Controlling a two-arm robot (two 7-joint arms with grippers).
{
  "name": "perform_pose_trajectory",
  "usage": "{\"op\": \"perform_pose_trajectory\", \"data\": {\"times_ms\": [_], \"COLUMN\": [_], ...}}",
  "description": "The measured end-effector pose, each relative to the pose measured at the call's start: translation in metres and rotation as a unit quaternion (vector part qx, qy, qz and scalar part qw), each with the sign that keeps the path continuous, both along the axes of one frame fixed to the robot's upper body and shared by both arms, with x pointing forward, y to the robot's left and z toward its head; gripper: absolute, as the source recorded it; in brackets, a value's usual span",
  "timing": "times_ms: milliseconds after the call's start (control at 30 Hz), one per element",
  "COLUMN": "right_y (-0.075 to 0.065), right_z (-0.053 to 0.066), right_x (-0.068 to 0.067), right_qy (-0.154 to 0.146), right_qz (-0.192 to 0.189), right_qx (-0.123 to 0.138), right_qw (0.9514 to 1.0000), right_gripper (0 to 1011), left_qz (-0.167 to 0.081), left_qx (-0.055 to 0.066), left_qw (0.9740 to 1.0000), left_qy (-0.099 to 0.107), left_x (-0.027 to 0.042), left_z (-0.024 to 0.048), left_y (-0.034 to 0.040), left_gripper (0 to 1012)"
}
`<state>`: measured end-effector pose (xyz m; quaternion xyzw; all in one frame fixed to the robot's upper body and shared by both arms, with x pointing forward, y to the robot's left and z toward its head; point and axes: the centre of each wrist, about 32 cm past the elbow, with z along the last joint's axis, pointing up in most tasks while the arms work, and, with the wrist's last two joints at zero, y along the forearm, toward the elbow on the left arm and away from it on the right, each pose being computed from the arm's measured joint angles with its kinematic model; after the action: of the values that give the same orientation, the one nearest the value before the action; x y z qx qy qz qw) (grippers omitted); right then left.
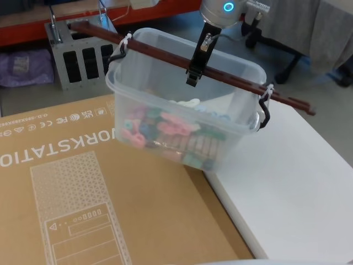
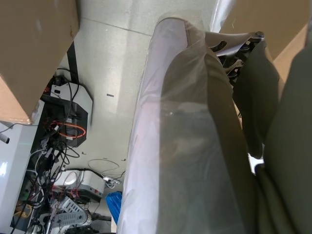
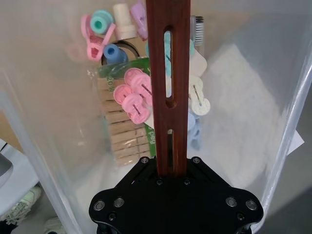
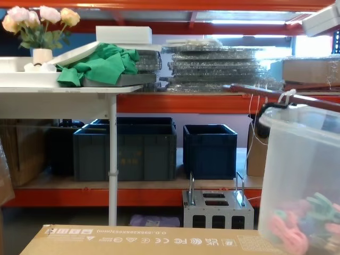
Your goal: Use one hand to grasp the basket and place it at the designated location.
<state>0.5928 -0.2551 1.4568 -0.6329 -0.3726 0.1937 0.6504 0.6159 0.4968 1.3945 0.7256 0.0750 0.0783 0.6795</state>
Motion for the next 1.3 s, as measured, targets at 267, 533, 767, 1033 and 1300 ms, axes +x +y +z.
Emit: {"op": "perform_pose_trajectory", "data": {"times_ms": [267,533,767,1033,1300], "right_y": [0.003,0.008,0.012,0.027,0.043], "right_z": [0.001,0.0,-0.001,-0.002,-0.006], "right_x": [-0.001,-0.002,-0.003,-0.007,-0.009], "right_qy": [-0.001,0.002,0.004,0.01,0.022], "right_qz": [0.009,0.026,0.045,0.099,0.141], "right_qx": [0.0,0.002,0.001,-0.001,0.0], "right_qw": [1.0,0.9997,0.999,0.9951,0.9898], "right_gripper": [0,0,0,0,0], "left_qz": [0.0,0.0,0.0,0.0,0.0], "left_qx": [0.0,0.0,0.0,0.0,0.0], "left_qw": [1.0,1.0,1.0,1.0,1.0], "left_qy": [0.0,0.0,0.0,0.0,0.0], "left_x": [0.0,0.0,0.0,-0.0001,0.0], "left_z": [0.0,0.0,0.0,0.0,0.0], "left_y": [0.0,0.0001,0.0002,0.0002,0.0002], "left_gripper": [0,0,0,0,0]}}
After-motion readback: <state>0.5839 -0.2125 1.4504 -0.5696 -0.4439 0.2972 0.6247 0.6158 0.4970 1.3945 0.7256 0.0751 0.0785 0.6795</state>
